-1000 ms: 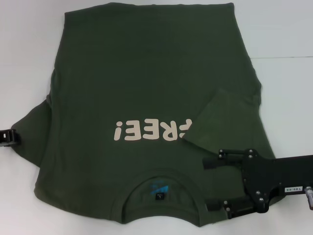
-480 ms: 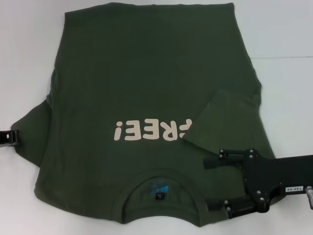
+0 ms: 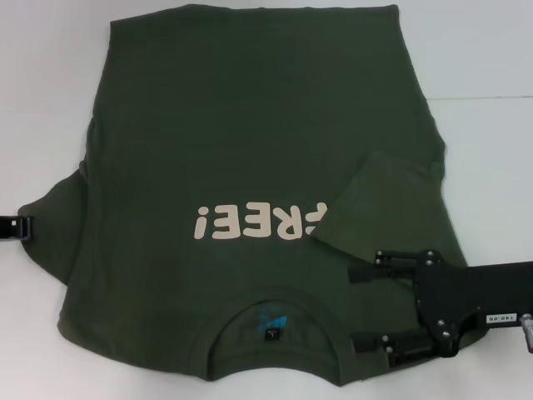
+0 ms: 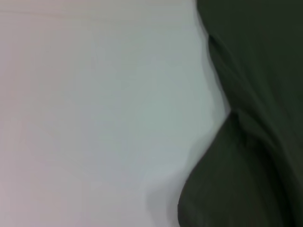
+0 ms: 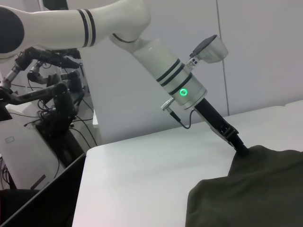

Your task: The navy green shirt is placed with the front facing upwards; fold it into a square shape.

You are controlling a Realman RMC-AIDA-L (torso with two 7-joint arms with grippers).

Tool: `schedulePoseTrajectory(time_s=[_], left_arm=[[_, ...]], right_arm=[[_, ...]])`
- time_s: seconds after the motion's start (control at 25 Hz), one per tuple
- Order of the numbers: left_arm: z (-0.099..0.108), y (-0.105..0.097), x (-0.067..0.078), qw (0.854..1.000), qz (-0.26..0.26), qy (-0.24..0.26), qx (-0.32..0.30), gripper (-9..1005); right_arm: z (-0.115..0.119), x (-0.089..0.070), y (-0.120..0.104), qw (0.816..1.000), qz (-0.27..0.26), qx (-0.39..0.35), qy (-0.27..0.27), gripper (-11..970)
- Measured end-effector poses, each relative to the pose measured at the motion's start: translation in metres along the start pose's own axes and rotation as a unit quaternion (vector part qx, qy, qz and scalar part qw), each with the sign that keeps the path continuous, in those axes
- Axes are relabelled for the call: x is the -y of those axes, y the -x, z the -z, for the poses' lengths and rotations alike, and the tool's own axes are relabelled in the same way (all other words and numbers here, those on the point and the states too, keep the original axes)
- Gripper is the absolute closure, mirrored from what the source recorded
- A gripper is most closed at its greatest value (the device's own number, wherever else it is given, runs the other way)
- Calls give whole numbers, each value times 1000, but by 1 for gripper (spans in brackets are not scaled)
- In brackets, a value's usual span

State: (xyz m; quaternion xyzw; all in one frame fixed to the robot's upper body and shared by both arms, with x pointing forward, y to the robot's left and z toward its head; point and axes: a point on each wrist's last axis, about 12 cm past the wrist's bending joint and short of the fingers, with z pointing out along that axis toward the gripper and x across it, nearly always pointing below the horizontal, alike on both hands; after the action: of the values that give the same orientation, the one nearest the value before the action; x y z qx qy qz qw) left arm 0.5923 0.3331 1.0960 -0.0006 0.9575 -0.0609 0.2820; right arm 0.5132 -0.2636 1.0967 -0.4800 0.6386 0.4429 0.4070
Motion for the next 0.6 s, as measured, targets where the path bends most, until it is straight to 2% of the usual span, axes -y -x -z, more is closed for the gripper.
schedulePoseTrajectory(time_s=[0.2, 0.4, 0.6], left_arm=[[2, 1, -3, 1000, -1, 7, 8, 967], [9, 8, -15, 999, 2, 32, 38, 971], [11, 13, -20, 997, -1, 45, 55, 971]], right_arm=[[-1, 0, 0, 1000, 1, 1, -1, 47], [-1, 2, 0, 1000, 1, -1, -6, 47], [-2, 2, -1, 1000, -1, -1, -6, 47]])
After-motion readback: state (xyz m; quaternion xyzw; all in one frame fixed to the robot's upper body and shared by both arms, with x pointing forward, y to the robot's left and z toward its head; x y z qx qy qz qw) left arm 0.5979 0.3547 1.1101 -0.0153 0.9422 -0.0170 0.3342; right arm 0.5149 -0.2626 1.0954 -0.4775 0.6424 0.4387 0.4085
